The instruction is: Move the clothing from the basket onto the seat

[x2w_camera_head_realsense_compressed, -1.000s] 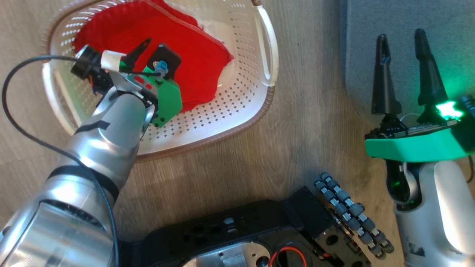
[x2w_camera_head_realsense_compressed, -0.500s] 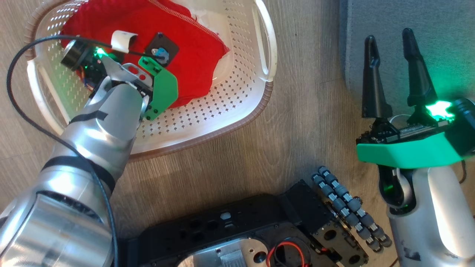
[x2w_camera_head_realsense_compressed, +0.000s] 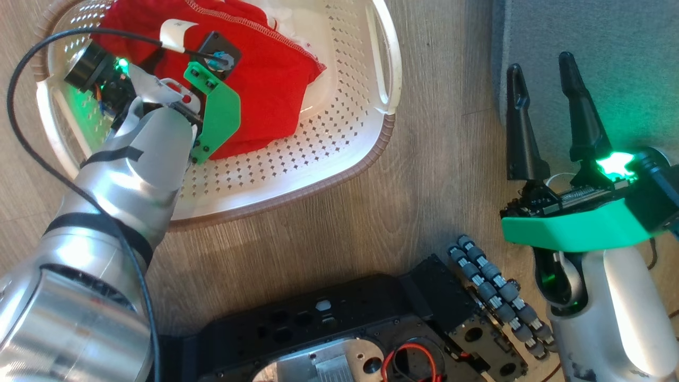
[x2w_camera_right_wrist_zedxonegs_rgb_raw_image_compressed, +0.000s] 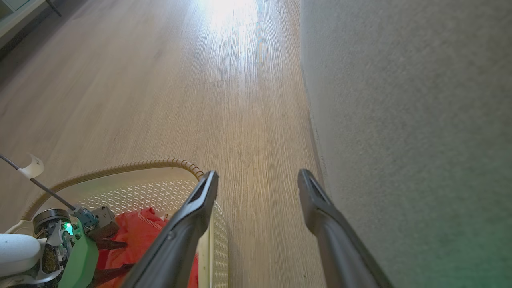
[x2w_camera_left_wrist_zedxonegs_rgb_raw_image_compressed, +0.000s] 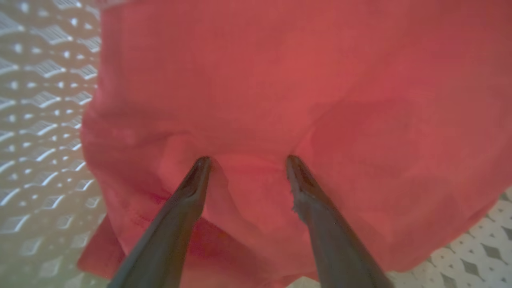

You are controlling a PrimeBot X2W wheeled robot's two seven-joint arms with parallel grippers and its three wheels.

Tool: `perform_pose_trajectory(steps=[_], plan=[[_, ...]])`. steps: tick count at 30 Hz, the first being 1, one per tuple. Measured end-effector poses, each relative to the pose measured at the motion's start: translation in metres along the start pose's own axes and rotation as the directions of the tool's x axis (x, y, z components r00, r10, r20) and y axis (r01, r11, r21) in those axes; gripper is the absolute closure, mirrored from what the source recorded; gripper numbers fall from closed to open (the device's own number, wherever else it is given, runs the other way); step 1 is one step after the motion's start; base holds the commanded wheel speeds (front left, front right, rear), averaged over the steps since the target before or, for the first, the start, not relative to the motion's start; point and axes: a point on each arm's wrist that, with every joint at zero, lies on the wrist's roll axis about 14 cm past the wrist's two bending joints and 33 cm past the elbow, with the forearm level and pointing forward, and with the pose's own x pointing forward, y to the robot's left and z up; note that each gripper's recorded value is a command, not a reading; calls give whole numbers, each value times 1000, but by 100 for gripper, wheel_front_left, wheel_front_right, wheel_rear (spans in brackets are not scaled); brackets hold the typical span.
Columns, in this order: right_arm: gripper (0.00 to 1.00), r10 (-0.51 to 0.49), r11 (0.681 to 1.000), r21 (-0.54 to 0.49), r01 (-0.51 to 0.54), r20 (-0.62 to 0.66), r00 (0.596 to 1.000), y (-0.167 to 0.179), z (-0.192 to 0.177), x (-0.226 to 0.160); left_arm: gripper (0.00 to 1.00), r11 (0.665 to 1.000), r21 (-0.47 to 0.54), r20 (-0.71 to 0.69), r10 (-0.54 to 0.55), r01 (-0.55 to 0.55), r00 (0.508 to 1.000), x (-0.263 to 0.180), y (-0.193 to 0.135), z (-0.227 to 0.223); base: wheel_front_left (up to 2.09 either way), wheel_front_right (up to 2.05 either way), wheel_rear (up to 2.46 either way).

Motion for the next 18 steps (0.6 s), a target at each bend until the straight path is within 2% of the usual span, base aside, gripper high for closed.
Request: perform_pose_trajectory(steps=[13,14,16,18], plan=[[0,6,1000,5,-6,-8,1000,2,-4,1,0,996,58,-73,-57,62,996,1,-8,-10,0,0,0],[0,6,1000,5,-6,-9,1000,2,-4,1,16,996,58,-80,-62,67,995,1,-9,-11,0,0,0],[0,5,1000,5,-5,-9,1000,2,-4,1,100,995,59,-84,-71,77,994,1,-11,-11,0,0,0],[0,5,1000,5,-5,-9,1000,2,-4,1,100,995,60,-87,-73,78,994,1,-11,-12,0,0,0]])
